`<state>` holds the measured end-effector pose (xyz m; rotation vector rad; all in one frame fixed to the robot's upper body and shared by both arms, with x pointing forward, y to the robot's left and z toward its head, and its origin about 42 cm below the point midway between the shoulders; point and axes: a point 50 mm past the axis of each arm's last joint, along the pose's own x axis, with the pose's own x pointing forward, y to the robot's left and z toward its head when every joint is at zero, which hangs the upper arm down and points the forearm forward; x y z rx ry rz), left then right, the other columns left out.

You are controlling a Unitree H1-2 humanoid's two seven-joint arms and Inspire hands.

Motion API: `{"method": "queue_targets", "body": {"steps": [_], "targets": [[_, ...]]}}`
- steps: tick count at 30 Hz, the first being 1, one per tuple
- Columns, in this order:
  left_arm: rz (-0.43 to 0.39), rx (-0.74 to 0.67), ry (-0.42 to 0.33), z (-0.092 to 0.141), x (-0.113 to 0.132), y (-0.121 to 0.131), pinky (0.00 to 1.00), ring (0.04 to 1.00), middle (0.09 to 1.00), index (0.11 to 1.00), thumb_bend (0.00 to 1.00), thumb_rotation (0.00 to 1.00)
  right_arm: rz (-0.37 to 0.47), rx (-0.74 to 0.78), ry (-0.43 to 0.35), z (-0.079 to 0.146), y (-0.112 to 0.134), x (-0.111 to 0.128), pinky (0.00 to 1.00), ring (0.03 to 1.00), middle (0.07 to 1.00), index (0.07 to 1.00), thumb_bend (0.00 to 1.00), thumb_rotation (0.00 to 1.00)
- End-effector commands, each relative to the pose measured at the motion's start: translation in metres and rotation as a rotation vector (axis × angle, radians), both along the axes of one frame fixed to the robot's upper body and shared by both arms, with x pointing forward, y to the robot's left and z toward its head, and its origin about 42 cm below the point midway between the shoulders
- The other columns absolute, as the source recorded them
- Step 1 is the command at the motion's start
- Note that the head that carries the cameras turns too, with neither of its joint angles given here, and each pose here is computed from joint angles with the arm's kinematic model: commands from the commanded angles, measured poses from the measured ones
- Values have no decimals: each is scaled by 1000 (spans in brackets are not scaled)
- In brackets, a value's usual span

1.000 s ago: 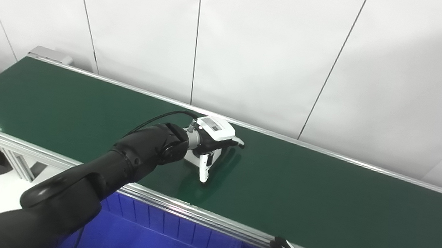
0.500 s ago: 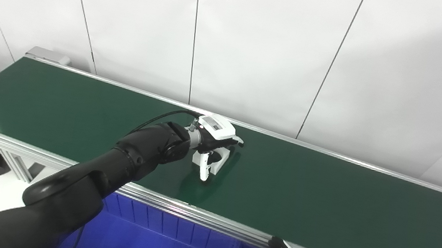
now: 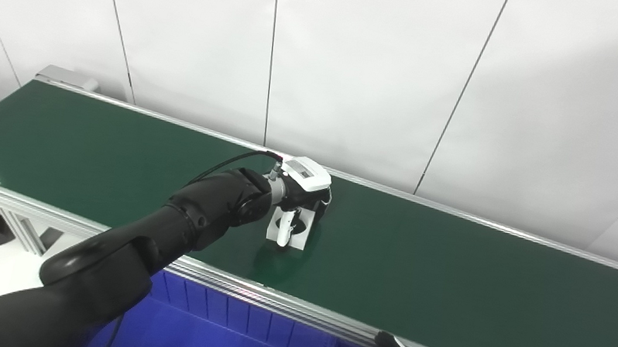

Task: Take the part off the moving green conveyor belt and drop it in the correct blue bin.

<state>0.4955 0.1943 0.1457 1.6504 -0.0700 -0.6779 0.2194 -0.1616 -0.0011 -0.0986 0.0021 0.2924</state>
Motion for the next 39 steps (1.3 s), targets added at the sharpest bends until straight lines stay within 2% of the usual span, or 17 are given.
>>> {"method": "queue_targets", "body": {"steps": [1, 6, 12, 17, 18, 22, 30, 33, 39], "targets": [[-2, -22, -88, 33, 14, 1, 309, 374, 487, 550, 494, 0, 33, 19, -22, 7, 11, 4, 750, 814, 905, 825, 993, 264], [-14, -25, -109, 34, 13, -2, 327, 378, 498, 546, 494, 0, 33, 13, -23, 6, 10, 4, 744, 810, 903, 825, 990, 266], [-11, -19, -110, 43, 12, -6, 299, 368, 488, 556, 492, 0, 35, 21, -19, 6, 10, 3, 748, 812, 905, 823, 991, 269], [-45, -55, -125, 65, 2, -13, 331, 378, 496, 551, 494, 0, 36, 18, -20, 6, 8, 3, 747, 811, 904, 828, 993, 276], [-48, -68, -126, 70, -1, -14, 296, 372, 484, 549, 495, 0, 37, 17, -20, 6, 8, 3, 747, 812, 905, 829, 991, 273], [-66, -120, -107, 99, -20, -22, 256, 384, 465, 529, 499, 0, 41, 24, -17, 6, 5, 5, 754, 818, 904, 831, 984, 257], [-61, -175, -51, 164, -75, -19, 304, 386, 470, 539, 499, 0, 57, 24, -62, 18, 0, 17, 747, 815, 915, 849, 967, 290], [-57, -184, -45, 168, -93, -9, 311, 383, 471, 545, 498, 0, 58, 37, -81, 24, 0, 21, 745, 807, 908, 847, 980, 292], [-60, -221, -12, 155, -131, 12, 305, 382, 473, 540, 498, 0, 59, 56, -127, 36, 4, 25, 719, 786, 894, 835, 990, 282]]}}
